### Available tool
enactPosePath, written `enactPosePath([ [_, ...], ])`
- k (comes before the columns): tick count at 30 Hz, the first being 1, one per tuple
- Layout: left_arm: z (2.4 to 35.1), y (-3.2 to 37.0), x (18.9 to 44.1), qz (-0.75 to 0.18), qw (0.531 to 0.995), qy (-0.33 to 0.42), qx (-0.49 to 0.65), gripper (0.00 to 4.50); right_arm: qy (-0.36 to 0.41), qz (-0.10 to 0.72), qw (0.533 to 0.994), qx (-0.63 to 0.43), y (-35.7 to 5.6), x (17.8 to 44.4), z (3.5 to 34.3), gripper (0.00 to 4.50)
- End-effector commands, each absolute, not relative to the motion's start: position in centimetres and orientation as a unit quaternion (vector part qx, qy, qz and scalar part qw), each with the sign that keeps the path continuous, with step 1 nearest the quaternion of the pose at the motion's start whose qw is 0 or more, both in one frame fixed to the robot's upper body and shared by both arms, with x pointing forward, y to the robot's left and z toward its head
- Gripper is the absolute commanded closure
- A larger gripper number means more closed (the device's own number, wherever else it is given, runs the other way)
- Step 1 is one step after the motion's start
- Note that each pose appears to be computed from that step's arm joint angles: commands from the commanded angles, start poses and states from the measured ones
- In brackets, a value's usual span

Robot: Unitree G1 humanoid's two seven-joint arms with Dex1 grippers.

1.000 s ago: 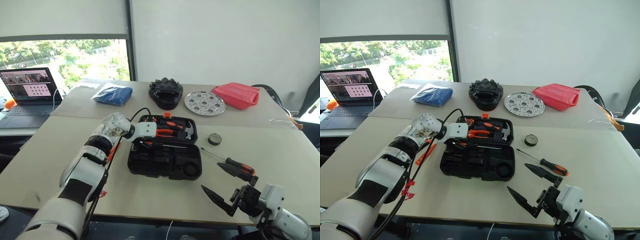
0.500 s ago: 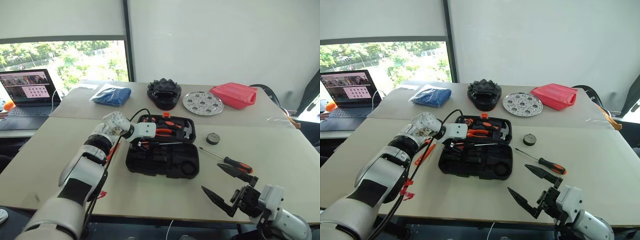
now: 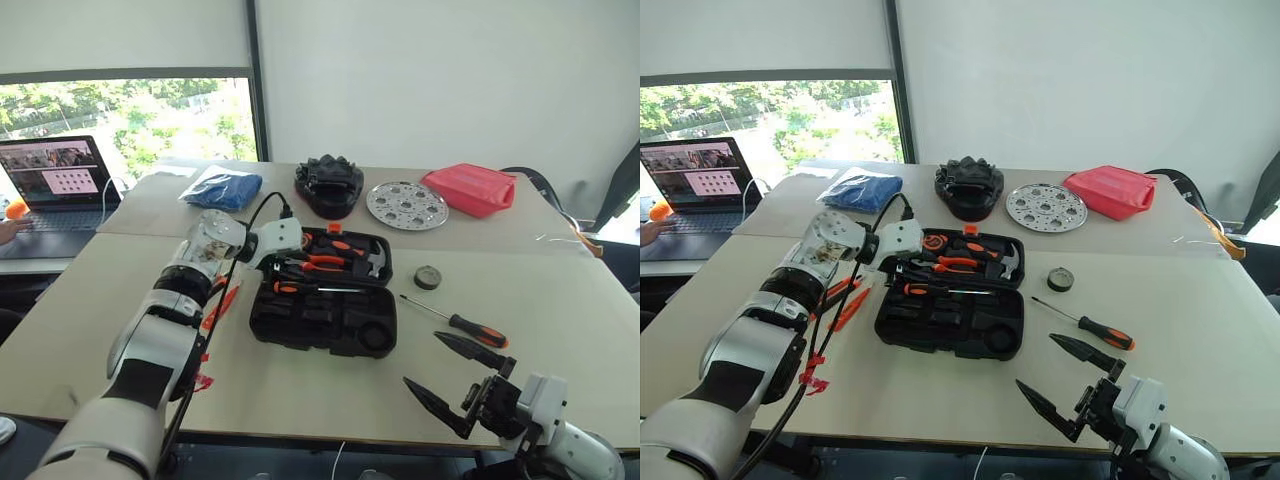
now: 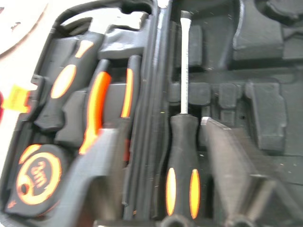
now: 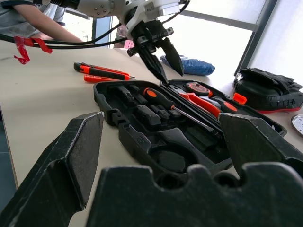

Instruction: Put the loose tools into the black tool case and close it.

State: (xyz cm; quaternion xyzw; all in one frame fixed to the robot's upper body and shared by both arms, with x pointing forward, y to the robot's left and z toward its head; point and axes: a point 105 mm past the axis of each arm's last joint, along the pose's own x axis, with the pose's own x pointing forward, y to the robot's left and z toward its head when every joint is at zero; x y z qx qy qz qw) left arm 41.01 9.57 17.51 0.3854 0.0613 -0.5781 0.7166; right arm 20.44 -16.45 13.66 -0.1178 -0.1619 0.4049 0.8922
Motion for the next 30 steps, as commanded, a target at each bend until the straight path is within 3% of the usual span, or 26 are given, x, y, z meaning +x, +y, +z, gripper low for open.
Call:
enactPosePath([
  [1,17.3,9.9,41.2,-0.566,0.749,0.051,0.340,3.74,-0.180,0.403,0.889,-0.124,-16.4,20.2,14.3,0.00],
  [3,16.4,10.1,41.1,-0.567,0.750,0.064,0.334,4.43,-0.181,0.402,0.889,-0.125,-16.5,20.2,14.4,0.00],
  [17,13.2,9.7,41.6,-0.534,0.781,0.111,0.306,4.43,-0.185,0.398,0.890,-0.125,-16.3,20.2,14.6,0.00],
  [30,8.3,9.2,39.8,-0.548,0.755,0.188,0.307,4.43,-0.187,0.393,0.892,-0.124,-16.2,20.3,14.8,0.00],
])
